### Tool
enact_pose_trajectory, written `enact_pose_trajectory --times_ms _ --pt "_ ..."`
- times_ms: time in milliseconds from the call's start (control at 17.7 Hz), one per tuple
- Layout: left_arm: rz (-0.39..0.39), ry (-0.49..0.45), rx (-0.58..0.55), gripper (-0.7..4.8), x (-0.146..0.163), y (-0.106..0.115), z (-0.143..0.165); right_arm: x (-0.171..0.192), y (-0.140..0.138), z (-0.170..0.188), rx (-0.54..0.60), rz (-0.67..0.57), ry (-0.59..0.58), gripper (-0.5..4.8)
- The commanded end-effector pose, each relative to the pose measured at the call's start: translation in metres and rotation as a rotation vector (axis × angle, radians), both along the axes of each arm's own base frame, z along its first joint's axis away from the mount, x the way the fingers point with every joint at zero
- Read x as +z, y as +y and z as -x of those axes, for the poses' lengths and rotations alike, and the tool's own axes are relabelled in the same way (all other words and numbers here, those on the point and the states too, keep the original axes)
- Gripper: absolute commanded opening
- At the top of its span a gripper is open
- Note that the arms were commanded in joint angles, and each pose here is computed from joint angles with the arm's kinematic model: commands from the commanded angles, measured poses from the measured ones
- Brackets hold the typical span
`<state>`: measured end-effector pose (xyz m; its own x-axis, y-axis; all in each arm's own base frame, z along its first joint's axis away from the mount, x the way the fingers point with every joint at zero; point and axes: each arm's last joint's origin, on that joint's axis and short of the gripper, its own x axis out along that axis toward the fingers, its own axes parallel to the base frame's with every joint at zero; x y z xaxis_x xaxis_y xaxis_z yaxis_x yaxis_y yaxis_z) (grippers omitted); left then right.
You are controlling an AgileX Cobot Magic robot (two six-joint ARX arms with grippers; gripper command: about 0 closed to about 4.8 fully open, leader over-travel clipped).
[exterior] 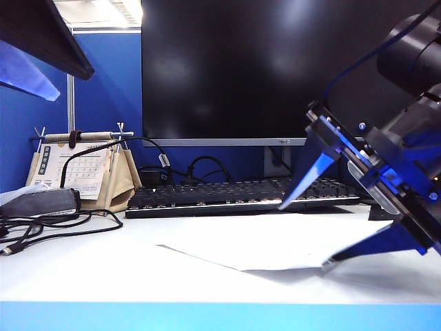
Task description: Put a wrinkled paper upside down.
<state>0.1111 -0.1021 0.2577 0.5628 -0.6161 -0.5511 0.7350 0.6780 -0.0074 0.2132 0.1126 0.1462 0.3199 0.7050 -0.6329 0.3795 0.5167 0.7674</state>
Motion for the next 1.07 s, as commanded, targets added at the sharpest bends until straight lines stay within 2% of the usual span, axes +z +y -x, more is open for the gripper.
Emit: enact_pose_trajectory --times_ms 56,282,339,451,677,846,959,1072 --pt "0.01 -0.008 -0.003 4.08 0.003 0.0 0.0 0.006 0.002 0.002 0.059 -0.058 -0.011 3.55" --pt "0.014 -0.012 -0.003 4.08 0.003 -0.001 0.0 0.015 -0.001 0.006 0.039 -0.037 -0.042 3.55" --pt "0.018 -0.017 -0.003 4.08 0.004 -0.001 -0.001 0.012 -0.003 0.004 -0.023 0.026 -0.061 3.33" --pt "0.018 -0.017 -0.003 4.08 0.004 -0.001 -0.001 0.009 -0.001 -0.002 -0.04 0.025 -0.094 2.55" --pt "-0.004 0.008 -0.003 4.09 0.001 0.0 0.001 -0.019 0.003 -0.01 -0.046 0.048 0.004 2.55" --pt "-0.008 0.018 -0.001 4.09 0.0 0.001 0.001 -0.02 0.004 -0.012 -0.045 0.048 -0.019 2.5" --pt "-0.007 0.017 -0.001 4.09 0.0 0.001 0.001 -0.018 0.005 -0.015 -0.046 0.032 -0.051 2.08" --pt "-0.003 0.011 -0.002 4.09 0.001 0.0 0.001 -0.016 0.006 -0.016 -0.047 0.018 -0.08 1.21"
